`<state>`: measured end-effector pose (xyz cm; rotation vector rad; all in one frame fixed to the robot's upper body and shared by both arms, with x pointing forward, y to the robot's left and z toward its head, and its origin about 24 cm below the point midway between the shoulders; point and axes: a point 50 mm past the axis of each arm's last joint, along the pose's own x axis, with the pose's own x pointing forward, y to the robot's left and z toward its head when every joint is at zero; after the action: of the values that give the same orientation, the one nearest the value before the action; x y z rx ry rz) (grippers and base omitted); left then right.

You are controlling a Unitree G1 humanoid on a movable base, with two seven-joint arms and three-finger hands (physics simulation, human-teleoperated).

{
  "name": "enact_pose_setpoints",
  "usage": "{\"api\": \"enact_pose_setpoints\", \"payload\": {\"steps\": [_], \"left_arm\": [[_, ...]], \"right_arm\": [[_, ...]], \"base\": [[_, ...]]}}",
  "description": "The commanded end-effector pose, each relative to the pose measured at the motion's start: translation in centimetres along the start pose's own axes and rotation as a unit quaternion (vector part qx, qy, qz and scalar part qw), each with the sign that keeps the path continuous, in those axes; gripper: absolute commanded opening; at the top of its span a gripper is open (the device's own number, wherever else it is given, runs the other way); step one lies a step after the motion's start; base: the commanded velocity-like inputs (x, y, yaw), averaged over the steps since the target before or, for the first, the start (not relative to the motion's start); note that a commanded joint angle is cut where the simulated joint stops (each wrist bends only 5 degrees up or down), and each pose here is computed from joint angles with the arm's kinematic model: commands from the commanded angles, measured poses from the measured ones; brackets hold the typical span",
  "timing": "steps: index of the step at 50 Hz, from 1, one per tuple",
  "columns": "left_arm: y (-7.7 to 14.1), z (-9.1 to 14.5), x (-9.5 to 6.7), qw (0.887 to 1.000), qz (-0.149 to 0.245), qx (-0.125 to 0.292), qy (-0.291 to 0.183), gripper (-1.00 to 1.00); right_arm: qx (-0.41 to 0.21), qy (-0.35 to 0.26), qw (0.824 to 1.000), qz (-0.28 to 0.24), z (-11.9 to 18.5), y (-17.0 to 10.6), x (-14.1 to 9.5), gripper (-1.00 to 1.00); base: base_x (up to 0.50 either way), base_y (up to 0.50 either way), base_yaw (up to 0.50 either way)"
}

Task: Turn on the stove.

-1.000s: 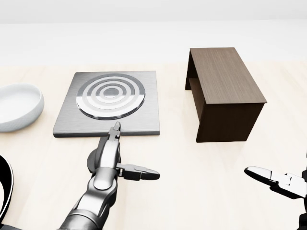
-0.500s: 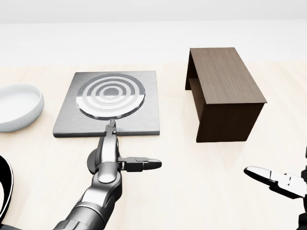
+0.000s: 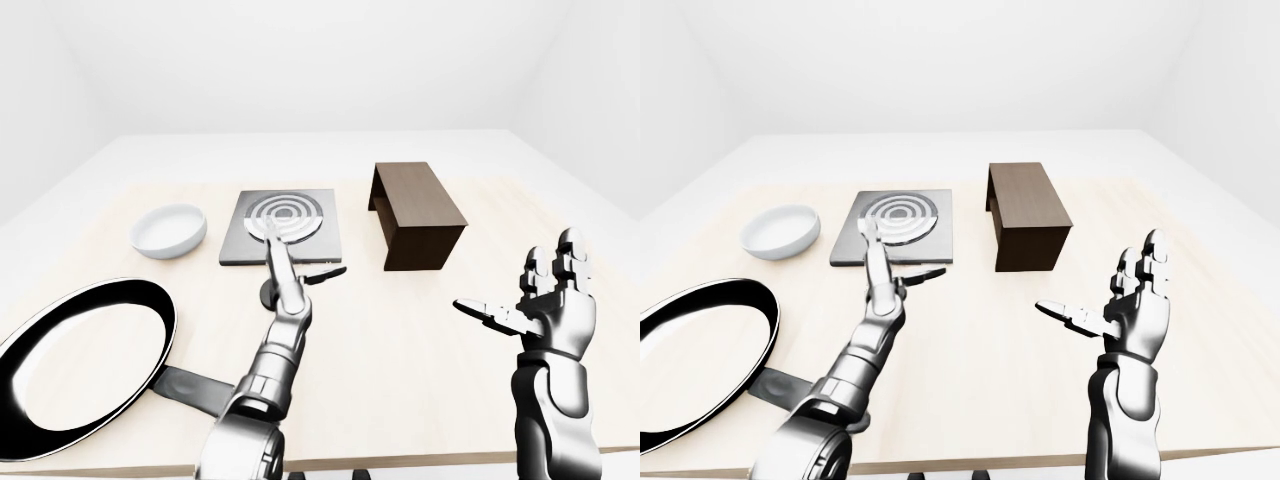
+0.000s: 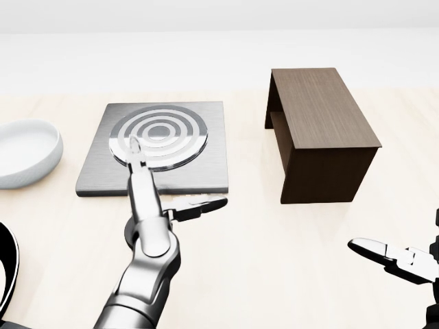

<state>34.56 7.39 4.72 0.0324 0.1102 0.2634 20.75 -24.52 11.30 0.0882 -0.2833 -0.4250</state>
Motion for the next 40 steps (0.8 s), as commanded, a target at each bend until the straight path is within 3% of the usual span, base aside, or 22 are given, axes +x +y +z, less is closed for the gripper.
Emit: {"api": "enact_pose_setpoints", "payload": {"steps": [1,5,6,10,14,40], "left_arm": [[4.3,9.3,-5.0,0.955,0.037,-0.011,-0.293,1.00],[4.2,11.6,-8.4,0.932,-0.001,-0.030,-0.361,1.00],[4.1,12.4,-10.1,0.921,-0.022,-0.040,-0.386,1.00],[4.2,13.8,-13.5,0.899,-0.046,-0.057,-0.431,1.00],[4.5,14.5,-15.4,0.885,-0.059,-0.069,-0.456,1.00],[4.5,14.5,-15.6,0.887,-0.067,-0.076,-0.450,1.00]], "right_arm": [[0.001,0.000,1.000,0.001,0.0,0.0,-0.1,1.00],[0.001,0.000,1.000,0.002,0.0,0.1,-0.1,1.00],[0.002,0.000,1.000,0.002,0.0,0.1,-0.1,1.00],[0.002,0.000,1.000,0.002,0.0,0.0,-0.1,1.00],[0.002,0.000,1.000,0.002,0.0,0.0,-0.1,1.00],[0.002,0.000,1.000,0.003,0.0,0.1,0.0,1.00]], "base": [[0.00,0.00,0.00],[0.00,0.00,0.00],[0.00,0.00,0.00],[0.00,0.00,0.00],[0.00,0.00,0.00],[0.00,0.00,0.00]]}}
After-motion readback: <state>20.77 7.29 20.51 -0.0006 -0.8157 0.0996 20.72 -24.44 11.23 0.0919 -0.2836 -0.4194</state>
